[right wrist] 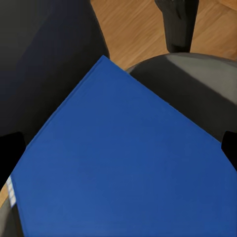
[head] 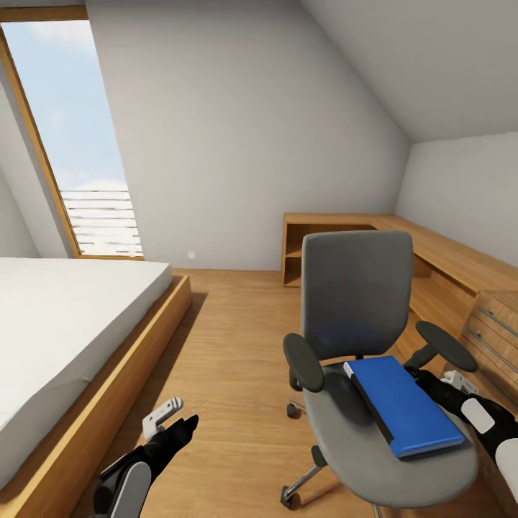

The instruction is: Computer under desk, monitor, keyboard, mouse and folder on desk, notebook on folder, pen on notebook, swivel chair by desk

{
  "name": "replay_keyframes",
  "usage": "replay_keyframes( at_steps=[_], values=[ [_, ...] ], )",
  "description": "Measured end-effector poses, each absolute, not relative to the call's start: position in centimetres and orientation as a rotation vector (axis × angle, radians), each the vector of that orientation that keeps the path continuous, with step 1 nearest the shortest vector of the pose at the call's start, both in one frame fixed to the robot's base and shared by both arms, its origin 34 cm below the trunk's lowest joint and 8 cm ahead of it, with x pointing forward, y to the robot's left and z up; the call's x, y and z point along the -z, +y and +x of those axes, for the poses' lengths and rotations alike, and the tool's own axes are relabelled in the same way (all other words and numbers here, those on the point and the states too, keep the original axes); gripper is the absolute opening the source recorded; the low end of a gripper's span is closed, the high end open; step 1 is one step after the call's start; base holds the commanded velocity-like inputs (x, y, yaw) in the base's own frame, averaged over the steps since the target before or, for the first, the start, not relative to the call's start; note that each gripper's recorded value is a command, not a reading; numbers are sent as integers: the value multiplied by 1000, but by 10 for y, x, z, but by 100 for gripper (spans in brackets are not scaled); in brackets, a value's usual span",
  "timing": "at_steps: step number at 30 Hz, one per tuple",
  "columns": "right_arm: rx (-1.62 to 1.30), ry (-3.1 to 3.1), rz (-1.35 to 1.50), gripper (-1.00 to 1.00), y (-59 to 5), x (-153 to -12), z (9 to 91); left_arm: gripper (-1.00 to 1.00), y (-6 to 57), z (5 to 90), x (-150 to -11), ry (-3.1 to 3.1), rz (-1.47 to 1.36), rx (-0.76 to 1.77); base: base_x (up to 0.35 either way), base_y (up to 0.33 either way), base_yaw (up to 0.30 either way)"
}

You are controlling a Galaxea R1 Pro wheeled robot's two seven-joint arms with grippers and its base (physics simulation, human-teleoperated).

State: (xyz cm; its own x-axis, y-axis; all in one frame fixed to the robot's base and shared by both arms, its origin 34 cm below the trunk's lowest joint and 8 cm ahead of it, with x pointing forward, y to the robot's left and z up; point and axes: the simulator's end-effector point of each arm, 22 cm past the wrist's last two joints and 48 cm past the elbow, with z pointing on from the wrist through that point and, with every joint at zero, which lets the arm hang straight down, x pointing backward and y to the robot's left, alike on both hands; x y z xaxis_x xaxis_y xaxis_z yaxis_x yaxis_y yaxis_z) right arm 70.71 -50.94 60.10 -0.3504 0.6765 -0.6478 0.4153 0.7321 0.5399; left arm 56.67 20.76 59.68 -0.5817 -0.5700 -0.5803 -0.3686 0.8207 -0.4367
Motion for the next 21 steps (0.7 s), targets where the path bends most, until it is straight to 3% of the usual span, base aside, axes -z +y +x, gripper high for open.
replay_keyframes(
  at_steps=[9,21],
  values=[
    [-350,1993,830,100,-509,-601,707,100,208,566,-595,2257,-686,346,0,-5,0],
    [-346,1990,828,100,-510,-602,707,100,208,566,-593,2261,-686,346,0,-96,0]
  ],
)
